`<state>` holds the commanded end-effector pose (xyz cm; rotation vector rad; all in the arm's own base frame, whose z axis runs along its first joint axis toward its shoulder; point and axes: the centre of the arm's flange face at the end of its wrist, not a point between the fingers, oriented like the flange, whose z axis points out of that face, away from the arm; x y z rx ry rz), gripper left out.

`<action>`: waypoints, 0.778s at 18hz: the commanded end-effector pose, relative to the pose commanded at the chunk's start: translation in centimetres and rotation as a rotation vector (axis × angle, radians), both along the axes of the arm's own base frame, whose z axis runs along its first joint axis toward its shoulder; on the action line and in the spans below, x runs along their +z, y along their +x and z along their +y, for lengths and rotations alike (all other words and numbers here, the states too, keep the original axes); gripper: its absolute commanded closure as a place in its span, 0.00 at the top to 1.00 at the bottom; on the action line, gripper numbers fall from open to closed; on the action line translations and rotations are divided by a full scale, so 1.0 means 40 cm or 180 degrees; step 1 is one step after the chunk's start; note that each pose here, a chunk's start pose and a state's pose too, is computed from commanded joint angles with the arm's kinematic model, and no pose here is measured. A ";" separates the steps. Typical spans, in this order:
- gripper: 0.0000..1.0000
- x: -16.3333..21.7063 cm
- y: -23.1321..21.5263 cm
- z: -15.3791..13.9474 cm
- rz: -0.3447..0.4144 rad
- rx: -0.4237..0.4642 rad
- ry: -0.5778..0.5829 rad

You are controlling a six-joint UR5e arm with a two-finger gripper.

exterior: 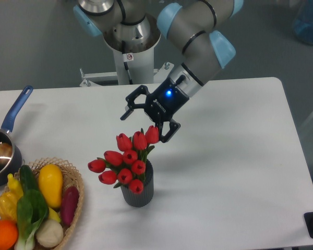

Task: Pick up the flowers from the vase
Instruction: 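Move the open gripper toward the red tulip stems above the vase, then lower the gripper around the tulip stems and close it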

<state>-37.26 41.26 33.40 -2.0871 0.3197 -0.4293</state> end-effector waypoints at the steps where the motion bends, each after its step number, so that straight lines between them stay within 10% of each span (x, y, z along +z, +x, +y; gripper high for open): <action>1: 1.00 -0.005 -0.010 0.000 -0.0009 0.0010 -0.0004; 14: 1.00 -0.015 -0.108 0.047 -0.0049 0.0092 0.0228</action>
